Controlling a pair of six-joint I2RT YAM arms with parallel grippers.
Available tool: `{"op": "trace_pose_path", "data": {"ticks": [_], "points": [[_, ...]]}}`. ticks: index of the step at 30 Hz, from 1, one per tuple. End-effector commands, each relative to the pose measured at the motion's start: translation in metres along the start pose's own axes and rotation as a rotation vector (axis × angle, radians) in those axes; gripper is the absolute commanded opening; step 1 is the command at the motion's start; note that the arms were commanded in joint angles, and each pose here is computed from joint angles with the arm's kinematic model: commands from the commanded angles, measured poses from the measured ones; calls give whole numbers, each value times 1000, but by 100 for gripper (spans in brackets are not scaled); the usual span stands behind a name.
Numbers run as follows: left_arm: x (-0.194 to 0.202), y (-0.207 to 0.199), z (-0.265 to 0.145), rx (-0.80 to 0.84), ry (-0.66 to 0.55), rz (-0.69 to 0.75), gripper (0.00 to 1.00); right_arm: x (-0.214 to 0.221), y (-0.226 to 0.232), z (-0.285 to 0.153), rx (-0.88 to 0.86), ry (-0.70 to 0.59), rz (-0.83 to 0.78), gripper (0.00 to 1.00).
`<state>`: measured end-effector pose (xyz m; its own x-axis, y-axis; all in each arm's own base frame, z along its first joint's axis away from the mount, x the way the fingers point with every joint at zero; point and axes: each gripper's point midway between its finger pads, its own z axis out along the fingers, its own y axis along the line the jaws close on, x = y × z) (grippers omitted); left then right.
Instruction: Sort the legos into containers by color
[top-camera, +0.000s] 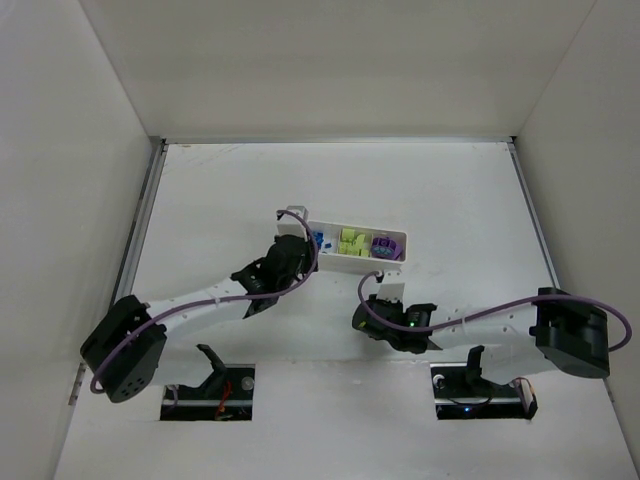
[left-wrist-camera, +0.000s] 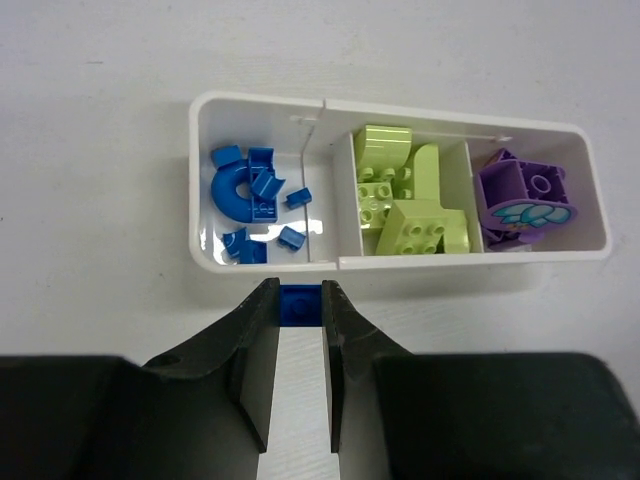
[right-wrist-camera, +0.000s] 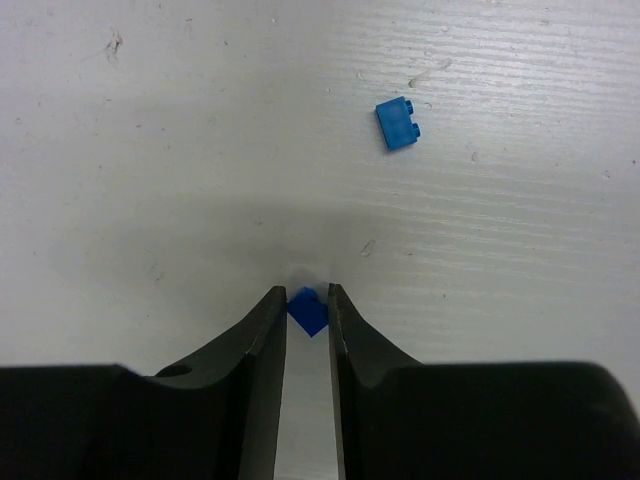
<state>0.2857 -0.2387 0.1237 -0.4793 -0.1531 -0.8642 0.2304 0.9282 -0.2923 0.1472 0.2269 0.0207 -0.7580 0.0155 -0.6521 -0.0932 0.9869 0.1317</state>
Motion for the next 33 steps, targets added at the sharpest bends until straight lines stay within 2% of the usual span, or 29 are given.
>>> {"op": "trace_pose_path", "data": {"ticks": [1, 17, 28, 30, 33], "points": [[-20, -11, 7, 15, -32, -31, 18, -4, 11, -2, -23, -7, 10, 24], [-19, -13, 64, -45, 12, -4, 19, -21, 11, -17, -84, -66, 53, 23], [-12, 2, 91, -100, 48, -3, 22, -41, 19, -31, -145, -110, 67, 23], [-9, 4, 94, -108, 56, 0, 26, -51, 22, -33, -156, -130, 68, 23], [-12, 4, 92, -105, 43, -10, 39, -72, 28, -35, -168, -169, 58, 23]]}}
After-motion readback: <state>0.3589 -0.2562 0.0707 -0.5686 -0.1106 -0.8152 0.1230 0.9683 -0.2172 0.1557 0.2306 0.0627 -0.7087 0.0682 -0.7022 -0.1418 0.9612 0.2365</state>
